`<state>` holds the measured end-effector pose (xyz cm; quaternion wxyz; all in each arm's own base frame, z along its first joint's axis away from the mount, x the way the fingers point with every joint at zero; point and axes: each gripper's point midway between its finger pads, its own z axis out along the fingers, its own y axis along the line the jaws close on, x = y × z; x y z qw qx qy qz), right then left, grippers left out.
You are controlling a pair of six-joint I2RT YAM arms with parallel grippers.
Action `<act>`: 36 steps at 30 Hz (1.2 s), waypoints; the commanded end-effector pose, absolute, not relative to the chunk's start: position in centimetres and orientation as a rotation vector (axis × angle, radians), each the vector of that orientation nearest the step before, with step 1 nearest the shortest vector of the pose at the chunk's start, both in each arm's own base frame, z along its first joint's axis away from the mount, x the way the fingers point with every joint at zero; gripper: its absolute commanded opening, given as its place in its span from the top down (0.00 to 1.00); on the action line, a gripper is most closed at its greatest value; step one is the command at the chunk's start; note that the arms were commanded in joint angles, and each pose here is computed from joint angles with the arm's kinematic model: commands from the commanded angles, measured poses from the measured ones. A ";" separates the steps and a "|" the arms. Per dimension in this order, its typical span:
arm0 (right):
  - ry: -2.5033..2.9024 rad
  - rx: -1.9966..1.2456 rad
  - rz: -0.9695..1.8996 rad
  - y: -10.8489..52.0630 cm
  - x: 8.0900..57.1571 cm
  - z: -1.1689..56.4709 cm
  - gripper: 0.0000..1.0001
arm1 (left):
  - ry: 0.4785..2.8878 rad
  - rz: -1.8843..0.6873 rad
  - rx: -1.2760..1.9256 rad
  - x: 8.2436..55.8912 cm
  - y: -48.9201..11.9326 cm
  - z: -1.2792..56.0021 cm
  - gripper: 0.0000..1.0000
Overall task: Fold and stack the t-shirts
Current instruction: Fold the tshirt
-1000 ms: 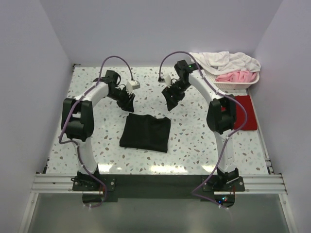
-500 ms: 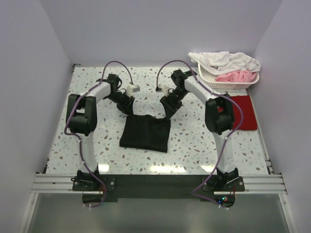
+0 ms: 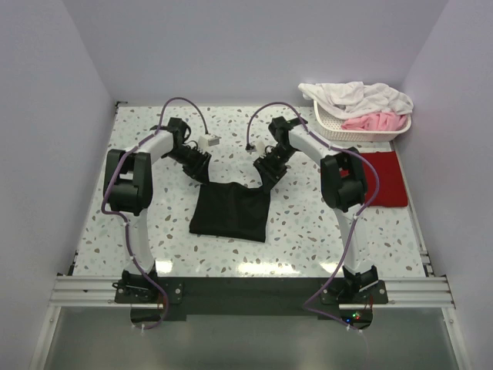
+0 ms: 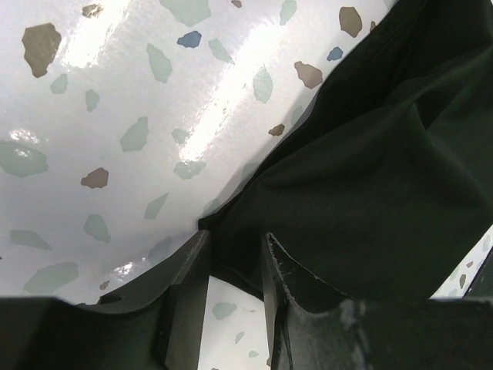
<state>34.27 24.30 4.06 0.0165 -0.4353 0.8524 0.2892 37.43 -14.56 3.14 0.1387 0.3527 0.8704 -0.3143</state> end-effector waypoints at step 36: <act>2.630 -1.273 0.672 22.2 37.5 6.4 1.00 | 2.503 -0.728 0.808 41.4 -9.3 4.1 1.00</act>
